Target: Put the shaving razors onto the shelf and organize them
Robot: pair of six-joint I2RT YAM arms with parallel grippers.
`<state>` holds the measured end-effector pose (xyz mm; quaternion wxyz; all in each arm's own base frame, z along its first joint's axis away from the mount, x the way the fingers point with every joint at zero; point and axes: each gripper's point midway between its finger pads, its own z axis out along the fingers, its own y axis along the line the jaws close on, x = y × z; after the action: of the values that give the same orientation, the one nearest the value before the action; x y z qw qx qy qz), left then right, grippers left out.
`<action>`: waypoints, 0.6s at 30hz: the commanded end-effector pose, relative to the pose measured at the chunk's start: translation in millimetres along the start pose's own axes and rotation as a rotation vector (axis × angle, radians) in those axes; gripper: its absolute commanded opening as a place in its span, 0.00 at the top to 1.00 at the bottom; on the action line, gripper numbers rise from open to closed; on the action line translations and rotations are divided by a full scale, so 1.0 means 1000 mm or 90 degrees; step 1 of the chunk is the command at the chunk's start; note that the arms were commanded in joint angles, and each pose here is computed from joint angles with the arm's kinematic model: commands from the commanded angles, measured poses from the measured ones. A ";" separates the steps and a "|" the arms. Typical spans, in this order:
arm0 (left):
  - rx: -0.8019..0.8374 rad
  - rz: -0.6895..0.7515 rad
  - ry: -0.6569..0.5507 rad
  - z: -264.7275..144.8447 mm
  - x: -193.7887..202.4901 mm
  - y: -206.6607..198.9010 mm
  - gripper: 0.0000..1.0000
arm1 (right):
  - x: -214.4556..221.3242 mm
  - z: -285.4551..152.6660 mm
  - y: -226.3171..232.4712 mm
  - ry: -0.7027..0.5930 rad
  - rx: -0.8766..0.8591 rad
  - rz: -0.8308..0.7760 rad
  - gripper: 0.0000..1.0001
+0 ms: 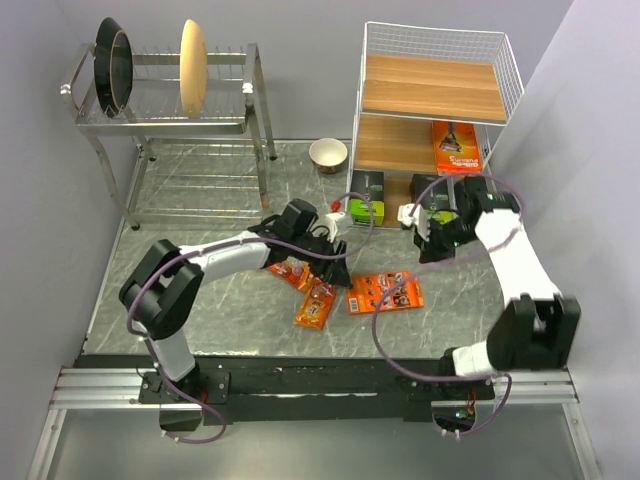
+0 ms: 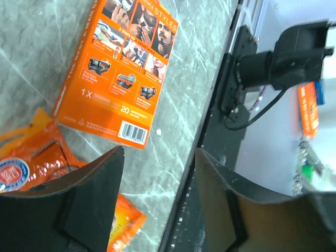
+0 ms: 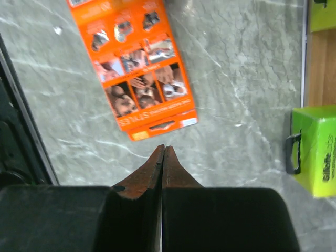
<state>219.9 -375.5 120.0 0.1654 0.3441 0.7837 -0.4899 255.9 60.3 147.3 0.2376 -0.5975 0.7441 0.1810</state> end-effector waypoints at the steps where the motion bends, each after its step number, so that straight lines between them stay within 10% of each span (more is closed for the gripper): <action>1: 0.004 -0.040 -0.013 -0.016 -0.007 -0.019 0.37 | -0.012 0.002 0.021 -0.029 0.049 0.001 0.98; 4: 0.027 -0.066 -0.002 -0.012 0.003 -0.019 0.31 | -0.009 0.010 0.023 -0.039 0.057 0.033 0.62; 18: 0.070 -0.038 0.040 0.038 0.018 -0.021 0.36 | 0.033 0.058 -0.011 0.035 -0.089 -0.024 0.27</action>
<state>192.3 -385.5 91.0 0.0917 0.3077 0.8029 -0.5022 252.9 69.6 89.9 0.1730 -0.6005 0.7480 0.2236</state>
